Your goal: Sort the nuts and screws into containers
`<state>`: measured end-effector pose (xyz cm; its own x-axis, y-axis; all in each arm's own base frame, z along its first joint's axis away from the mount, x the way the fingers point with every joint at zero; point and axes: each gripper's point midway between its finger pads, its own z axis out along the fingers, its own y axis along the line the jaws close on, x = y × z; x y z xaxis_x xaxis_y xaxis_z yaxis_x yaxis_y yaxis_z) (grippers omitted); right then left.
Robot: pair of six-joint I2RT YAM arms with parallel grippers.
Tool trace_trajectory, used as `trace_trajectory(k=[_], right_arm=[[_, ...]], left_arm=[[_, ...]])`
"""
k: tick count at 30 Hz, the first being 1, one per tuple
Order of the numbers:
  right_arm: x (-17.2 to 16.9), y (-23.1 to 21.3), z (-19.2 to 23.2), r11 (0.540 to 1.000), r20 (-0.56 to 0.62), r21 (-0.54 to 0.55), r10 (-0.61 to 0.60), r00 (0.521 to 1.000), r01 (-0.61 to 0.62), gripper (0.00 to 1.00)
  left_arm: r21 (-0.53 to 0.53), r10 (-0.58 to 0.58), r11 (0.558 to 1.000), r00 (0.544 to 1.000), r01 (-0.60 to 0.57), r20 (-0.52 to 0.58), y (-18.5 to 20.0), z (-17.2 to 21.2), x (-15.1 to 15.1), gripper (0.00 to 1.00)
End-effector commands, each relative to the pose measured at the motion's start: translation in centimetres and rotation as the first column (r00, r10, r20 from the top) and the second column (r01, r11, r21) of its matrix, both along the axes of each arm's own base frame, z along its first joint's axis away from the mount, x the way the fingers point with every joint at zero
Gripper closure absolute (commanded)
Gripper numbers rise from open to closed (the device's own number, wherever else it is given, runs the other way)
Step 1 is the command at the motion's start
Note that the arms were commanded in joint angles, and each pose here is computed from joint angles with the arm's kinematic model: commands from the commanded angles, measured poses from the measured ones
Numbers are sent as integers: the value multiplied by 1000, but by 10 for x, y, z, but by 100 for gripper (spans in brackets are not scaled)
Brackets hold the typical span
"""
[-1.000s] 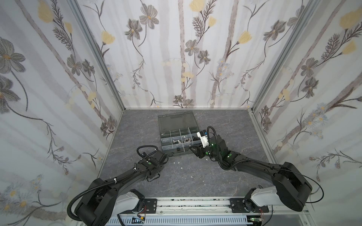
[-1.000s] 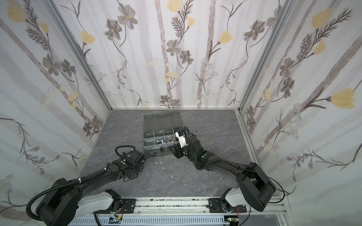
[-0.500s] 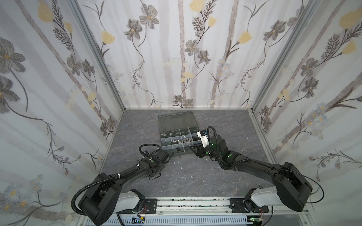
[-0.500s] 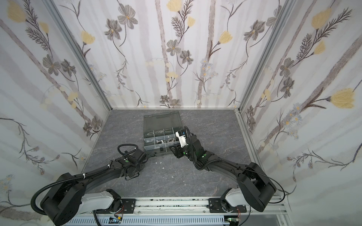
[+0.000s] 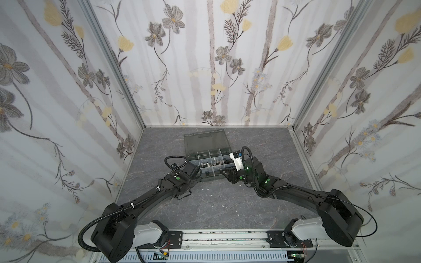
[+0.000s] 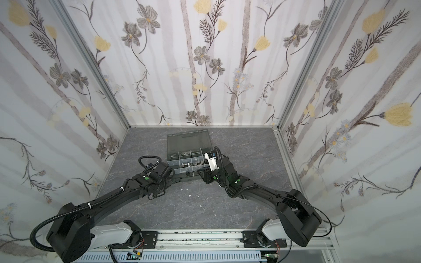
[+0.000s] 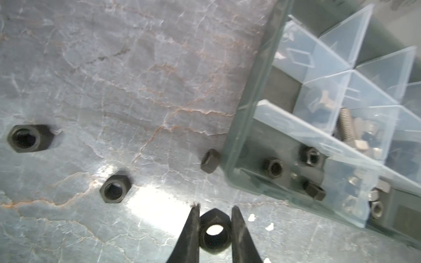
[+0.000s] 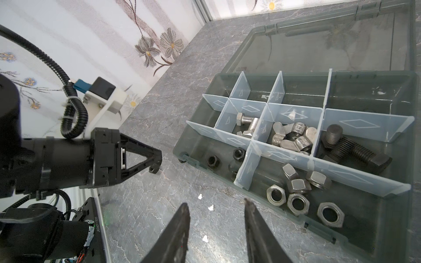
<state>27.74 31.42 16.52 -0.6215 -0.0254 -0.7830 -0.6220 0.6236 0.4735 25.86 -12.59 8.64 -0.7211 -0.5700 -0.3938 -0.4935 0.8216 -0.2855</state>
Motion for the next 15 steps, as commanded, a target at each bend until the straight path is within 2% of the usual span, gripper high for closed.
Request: trace_trajectory(k=[1, 8, 15], right_arm=[[4, 0, 6, 1000, 27, 11, -12, 1000, 12, 59], [4, -2, 7, 1000, 32, 10, -18, 999, 18, 59], [-2, -2, 11, 1000, 29, 16, -2, 1000, 1, 59]], left_arm=[[35, -29, 999, 1000, 28, 10, -5, 6, 13, 81], [49, -69, 996, 998, 68, 12, -24, 7, 40, 81], [63, -91, 994, 996, 92, -26, -32, -13, 62, 79]])
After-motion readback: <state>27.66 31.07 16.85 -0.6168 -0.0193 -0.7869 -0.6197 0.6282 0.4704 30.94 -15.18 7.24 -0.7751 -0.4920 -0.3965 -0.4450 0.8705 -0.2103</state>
